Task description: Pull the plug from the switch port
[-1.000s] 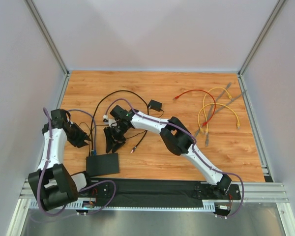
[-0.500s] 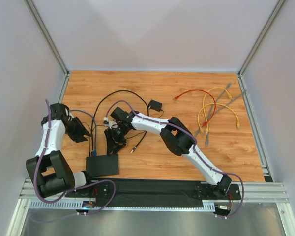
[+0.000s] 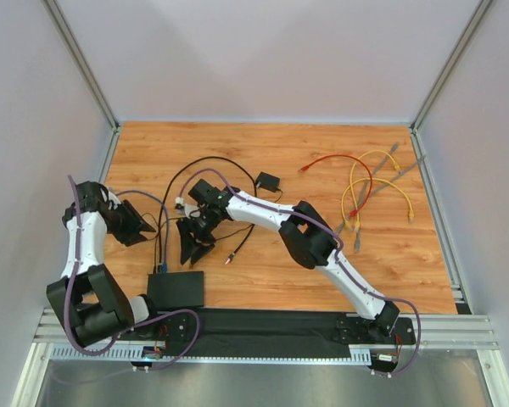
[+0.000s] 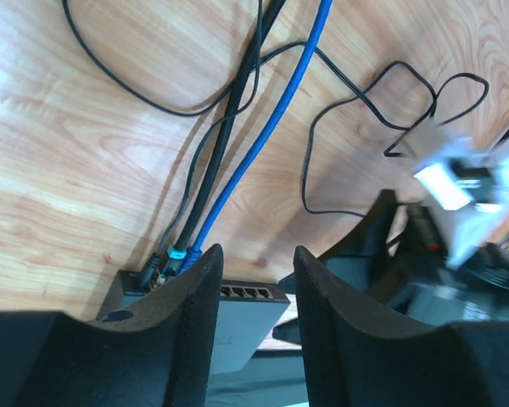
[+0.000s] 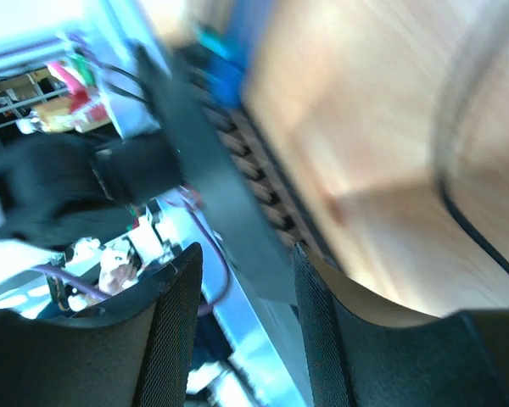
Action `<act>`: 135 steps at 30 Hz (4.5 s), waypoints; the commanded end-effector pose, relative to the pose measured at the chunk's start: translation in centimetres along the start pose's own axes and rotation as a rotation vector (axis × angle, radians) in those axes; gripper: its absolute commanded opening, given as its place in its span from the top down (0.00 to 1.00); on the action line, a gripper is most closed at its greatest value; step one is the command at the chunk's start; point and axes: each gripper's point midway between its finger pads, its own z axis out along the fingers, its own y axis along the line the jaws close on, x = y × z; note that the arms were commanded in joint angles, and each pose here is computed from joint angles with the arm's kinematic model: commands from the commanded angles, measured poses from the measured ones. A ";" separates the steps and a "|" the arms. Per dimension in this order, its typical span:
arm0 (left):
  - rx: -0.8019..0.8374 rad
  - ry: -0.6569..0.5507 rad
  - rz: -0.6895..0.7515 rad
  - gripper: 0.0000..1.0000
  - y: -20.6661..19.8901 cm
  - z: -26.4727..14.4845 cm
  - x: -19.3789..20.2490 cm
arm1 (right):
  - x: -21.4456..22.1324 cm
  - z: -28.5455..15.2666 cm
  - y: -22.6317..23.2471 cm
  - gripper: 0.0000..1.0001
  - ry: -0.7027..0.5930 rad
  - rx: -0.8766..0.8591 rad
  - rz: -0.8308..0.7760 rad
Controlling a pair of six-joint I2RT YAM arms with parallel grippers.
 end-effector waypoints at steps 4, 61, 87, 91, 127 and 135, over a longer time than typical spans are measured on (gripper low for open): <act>-0.119 -0.074 -0.225 0.60 1.9 -1.7 2.5 | -4.9 -0.7 4.0 0.51 -0.136 -0.092 -0.090; -0.629 0.156 -0.573 0.96 10.8 0.7 10.5 | -5.4 7.9 0.1 1.00 -0.211 -0.242 0.093; -0.697 0.170 -0.482 0.99 11.1 1.3 10.9 | -11.1 2.7 -0.2 1.00 -0.449 -0.125 0.139; -0.695 0.173 -0.470 0.99 11.0 1.4 10.9 | -11.4 1.7 -1.8 1.00 -0.495 0.062 0.030; 0.273 -0.004 0.071 0.77 -5.8 -1.7 3.8 | 0.8 -45.8 3.0 1.00 -1.007 0.091 0.018; 0.282 -0.020 0.093 0.77 -6.0 -2.2 4.0 | 6.5 -47.0 -10.8 1.00 -1.059 0.101 0.446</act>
